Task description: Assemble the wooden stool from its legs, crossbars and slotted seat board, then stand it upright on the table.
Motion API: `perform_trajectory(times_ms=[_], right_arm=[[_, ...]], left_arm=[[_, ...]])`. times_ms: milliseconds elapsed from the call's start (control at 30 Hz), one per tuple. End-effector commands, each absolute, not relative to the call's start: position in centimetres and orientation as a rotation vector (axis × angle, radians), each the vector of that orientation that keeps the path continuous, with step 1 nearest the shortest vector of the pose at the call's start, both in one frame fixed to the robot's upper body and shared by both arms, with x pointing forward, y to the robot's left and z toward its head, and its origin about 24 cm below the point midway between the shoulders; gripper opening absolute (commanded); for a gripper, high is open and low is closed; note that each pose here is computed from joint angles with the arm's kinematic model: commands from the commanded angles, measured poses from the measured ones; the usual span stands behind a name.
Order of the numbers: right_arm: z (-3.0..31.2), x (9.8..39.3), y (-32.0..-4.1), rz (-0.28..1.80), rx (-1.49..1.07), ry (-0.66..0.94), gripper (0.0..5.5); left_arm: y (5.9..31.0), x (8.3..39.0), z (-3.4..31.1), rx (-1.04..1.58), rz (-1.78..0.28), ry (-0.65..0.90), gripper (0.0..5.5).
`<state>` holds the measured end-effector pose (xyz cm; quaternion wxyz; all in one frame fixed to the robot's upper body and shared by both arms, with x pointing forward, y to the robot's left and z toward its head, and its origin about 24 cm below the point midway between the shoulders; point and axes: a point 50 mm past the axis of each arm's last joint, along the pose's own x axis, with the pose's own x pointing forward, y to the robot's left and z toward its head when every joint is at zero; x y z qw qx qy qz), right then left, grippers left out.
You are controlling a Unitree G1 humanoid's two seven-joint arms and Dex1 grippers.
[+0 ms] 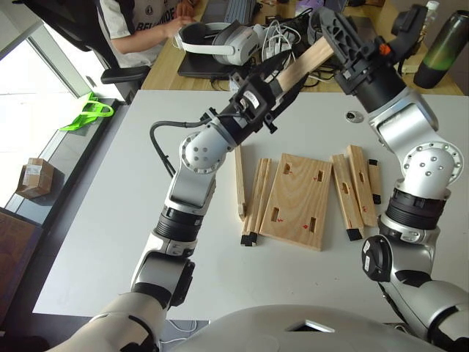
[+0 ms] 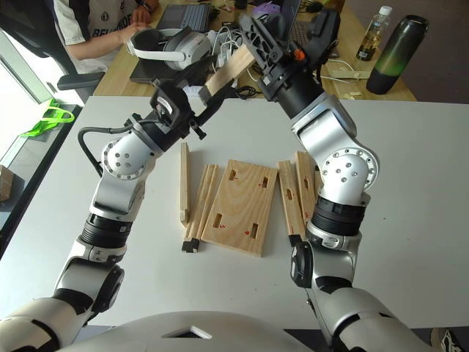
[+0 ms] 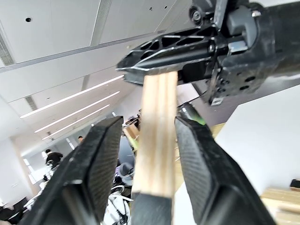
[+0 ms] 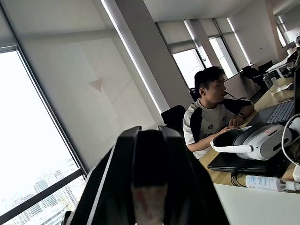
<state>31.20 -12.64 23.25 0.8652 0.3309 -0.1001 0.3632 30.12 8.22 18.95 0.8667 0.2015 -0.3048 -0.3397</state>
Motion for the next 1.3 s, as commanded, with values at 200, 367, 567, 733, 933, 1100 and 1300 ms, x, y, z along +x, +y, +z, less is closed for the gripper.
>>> perform_trajectory(times_ms=[200,367,567,733,933,1100,1300], right_arm=[[19.1,31.7,-19.0,0.143,0.193,-0.284,0.41],[16.2,28.3,-21.4,0.090,0.158,-0.192,0.41],[13.8,25.5,-26.2,0.080,0.464,-0.016,0.41],[12.4,24.1,-25.8,0.134,0.553,0.041,0.41],[10.7,24.1,-24.3,0.119,0.131,0.019,0.41],[10.3,24.8,-23.2,0.049,-0.099,-0.082,0.41],[8.6,25.7,-23.0,0.073,-0.068,-0.005,0.41]], left_arm=[[18.1,33.0,16.9,0.171,-0.081,-0.396,3.47],[17.1,30.4,12.3,-0.427,-0.060,-0.183,4.20],[17.9,29.6,11.6,-0.532,0.031,-0.144,5.09],[18.1,29.8,11.4,-0.540,0.051,-0.114,5.40],[17.8,30.1,11.5,-0.545,0.028,-0.098,5.40],[17.6,30.4,11.6,-0.544,0.001,-0.079,5.40],[17.6,30.5,11.5,-0.542,-0.016,-0.056,5.40]])
